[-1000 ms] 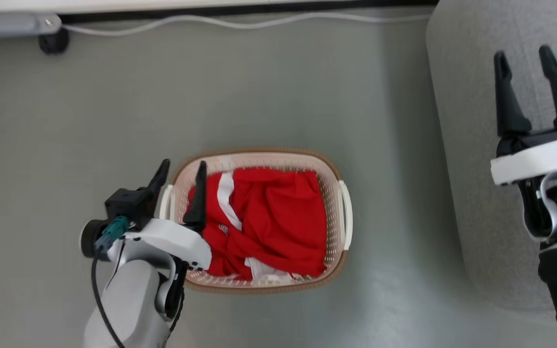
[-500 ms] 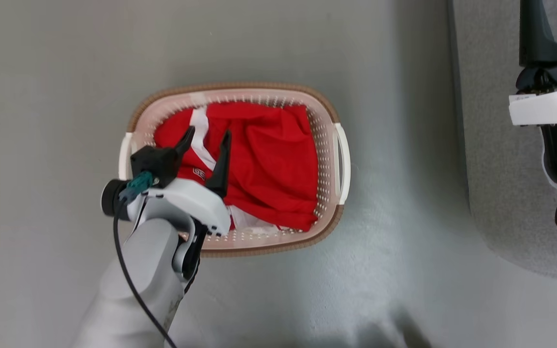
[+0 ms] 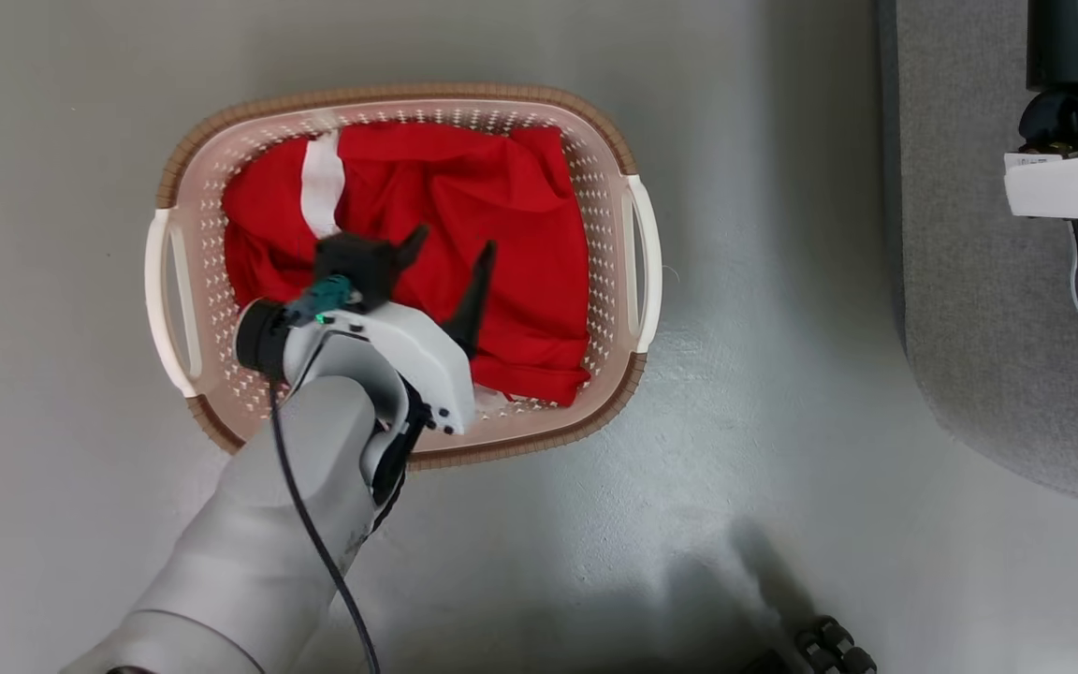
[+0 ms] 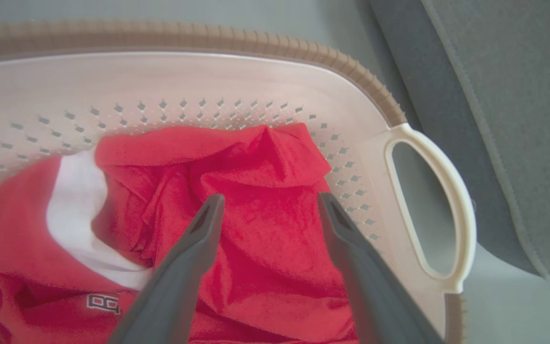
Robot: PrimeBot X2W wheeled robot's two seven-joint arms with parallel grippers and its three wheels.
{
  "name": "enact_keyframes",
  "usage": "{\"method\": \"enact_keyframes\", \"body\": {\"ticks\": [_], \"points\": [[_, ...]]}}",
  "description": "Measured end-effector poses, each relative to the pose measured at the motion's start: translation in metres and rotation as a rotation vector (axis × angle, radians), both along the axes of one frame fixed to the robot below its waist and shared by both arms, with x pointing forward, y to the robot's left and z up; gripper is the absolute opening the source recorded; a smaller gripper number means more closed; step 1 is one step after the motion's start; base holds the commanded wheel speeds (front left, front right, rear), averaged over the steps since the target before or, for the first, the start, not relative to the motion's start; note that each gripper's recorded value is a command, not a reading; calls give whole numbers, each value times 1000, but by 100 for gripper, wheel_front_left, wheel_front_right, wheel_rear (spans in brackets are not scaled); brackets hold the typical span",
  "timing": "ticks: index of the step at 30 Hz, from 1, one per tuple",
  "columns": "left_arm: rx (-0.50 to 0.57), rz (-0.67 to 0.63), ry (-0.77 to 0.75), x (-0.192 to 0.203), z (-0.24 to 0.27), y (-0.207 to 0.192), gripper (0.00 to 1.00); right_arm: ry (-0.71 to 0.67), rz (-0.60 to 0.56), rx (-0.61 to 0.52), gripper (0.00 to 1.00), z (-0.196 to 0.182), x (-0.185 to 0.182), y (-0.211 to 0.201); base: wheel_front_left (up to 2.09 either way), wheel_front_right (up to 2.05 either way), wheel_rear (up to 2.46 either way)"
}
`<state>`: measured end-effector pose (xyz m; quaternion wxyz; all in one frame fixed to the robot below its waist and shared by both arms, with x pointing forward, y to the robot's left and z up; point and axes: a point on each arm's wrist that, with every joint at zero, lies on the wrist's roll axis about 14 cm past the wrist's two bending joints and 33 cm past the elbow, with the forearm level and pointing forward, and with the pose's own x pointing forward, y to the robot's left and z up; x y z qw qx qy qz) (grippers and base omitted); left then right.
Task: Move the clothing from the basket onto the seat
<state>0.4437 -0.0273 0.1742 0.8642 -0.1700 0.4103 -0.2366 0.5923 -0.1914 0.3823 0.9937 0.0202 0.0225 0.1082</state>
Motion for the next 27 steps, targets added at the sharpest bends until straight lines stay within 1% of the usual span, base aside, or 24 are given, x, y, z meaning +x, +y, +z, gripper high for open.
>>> {"method": "enact_keyframes", "body": {"ticks": [2, 6, 12, 19, 27], "points": [[2, -72, 13, -11, -5, -8, 100, 2, 0, -7, 100, -2, 0, -2, 0, 0, 0], [12, -120, 48, -20, -13, -13, 100, 0, 6, -16, 100, -3, 1, -3, 0, 0, 0], [43, -109, 81, -16, -22, -11, 100, 3, 9, -17, 100, -8, 2, -3, 0, 0, 0], [126, -91, 117, -10, -44, 0, 100, 16, 3, -17, 100, -21, 3, -5, 0, 0, 0], [171, -78, 158, -1, -70, 4, 100, 19, 6, -5, 100, -34, 2, -3, 0, 0, 0]]}}
